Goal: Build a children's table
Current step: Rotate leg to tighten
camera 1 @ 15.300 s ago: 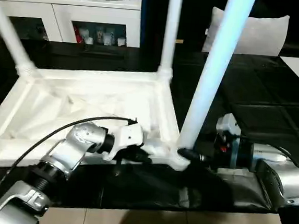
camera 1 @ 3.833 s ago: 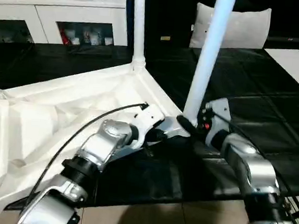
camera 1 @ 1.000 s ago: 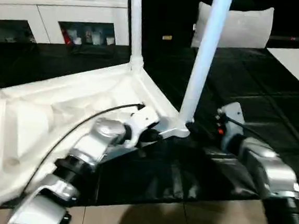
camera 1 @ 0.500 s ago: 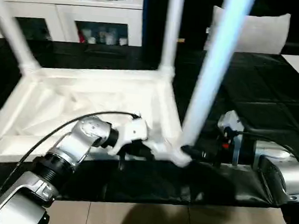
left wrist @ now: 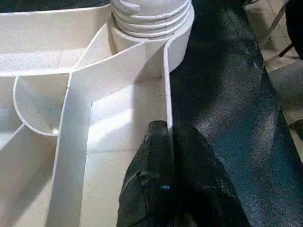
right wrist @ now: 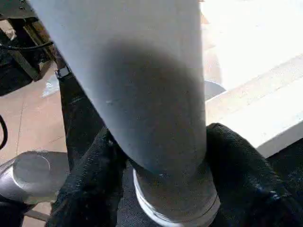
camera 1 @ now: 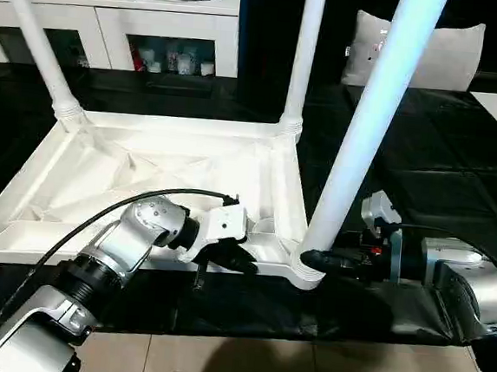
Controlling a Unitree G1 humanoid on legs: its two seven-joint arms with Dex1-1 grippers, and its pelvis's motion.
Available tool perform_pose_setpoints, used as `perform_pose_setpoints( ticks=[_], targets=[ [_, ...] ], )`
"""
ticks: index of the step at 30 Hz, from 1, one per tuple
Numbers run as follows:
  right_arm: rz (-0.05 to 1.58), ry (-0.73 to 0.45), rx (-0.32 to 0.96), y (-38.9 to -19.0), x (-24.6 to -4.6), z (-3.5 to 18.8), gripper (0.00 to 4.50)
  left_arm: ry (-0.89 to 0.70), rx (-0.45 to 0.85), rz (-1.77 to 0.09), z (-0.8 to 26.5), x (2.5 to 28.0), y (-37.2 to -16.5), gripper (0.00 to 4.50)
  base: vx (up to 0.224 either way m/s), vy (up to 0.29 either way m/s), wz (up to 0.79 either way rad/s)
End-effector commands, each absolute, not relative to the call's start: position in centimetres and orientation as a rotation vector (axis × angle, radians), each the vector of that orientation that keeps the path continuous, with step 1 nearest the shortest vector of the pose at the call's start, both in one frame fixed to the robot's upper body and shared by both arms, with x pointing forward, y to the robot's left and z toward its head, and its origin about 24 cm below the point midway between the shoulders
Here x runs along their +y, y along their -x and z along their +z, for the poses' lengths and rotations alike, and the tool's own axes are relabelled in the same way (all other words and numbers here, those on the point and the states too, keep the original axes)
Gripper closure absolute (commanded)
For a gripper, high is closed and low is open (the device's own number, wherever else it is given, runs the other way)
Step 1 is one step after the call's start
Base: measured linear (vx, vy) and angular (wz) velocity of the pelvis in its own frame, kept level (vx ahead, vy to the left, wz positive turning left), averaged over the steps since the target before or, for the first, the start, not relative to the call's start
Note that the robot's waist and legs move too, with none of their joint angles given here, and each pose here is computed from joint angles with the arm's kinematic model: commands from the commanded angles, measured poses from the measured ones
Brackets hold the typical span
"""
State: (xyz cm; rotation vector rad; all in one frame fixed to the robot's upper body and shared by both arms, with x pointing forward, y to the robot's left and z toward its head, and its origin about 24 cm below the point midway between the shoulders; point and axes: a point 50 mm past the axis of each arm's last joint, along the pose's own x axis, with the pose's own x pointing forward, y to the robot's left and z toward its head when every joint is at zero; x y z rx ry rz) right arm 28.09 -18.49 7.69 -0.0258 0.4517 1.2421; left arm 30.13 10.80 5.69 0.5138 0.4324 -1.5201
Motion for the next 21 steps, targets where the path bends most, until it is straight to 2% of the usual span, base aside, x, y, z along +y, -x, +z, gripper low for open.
perform_pose_setpoints(
  ticks=[1, 3, 5, 9, 11, 12, 13, 14, 15, 18, 20, 21],
  targets=[
    [1.297, 0.016, 0.452, -27.6, -17.7, 7.8, 2.16, -0.529, 0.392, -1.539, 6.2, 10.4, -30.1, 4.50, 0.000, 0.000, 0.00],
    [1.298, 0.011, 0.451, -27.5, -17.6, 7.8, 2.38, -0.522, 0.390, -1.536, 6.3, 10.4, -30.1, 4.50, 0.000, 0.000, 0.00],
    [1.254, -0.033, 0.430, -27.6, -17.3, 7.8, 2.40, -0.475, 0.377, -1.507, 6.4, 10.2, -30.2, 4.50, 0.000, 0.000, 0.00],
    [1.065, -0.025, 0.408, -28.5, -16.3, 7.3, 2.46, -0.412, 0.390, -1.408, 6.4, 10.1, -30.5, 4.50, 0.000, 0.000, 0.00],
    [1.051, -0.027, 0.408, -28.6, -16.2, 7.3, 2.46, -0.410, 0.390, -1.399, 6.4, 10.1, -30.5, 4.50, 0.000, 0.000, 0.00],
    [0.932, -0.039, 0.403, -29.4, -15.7, 7.1, 2.47, -0.382, 0.393, -1.321, 6.4, 9.7, -31.0, 4.50, 0.000, 0.000, 0.00],
    [0.924, -0.040, 0.403, -29.5, -15.7, 7.1, 2.48, -0.379, 0.392, -1.316, 6.4, 9.7, -31.0, 4.50, 0.000, 0.000, 0.00],
    [0.848, -0.052, 0.407, -30.0, -15.5, 7.0, 2.48, -0.357, 0.391, -1.266, 6.5, 9.4, -31.4, 4.50, 0.000, 0.000, 0.00],
    [0.703, -0.067, 0.417, -30.9, -15.2, 6.7, 2.49, -0.310, 0.387, -1.171, 6.7, 8.8, -32.0, 4.50, 0.000, 0.000, 0.00],
    [0.551, -0.081, 0.427, -31.8, -15.0, 6.4, 2.49, -0.264, 0.389, -1.059, 7.1, 8.0, -32.8, 4.50, 0.000, 0.000, 0.00],
    [0.464, -0.055, 0.388, -32.5, -14.7, 6.4, 2.49, -0.226, 0.382, -0.974, 7.4, 7.3, -33.4, 4.50, 0.000, 0.000, 0.00],
    [0.448, -0.019, 0.356, -32.8, -14.5, 6.5, 1.94, -0.219, 0.369, -0.948, 7.6, 6.9, -33.5, 4.50, 0.000, 0.000, 0.00]
  ],
)
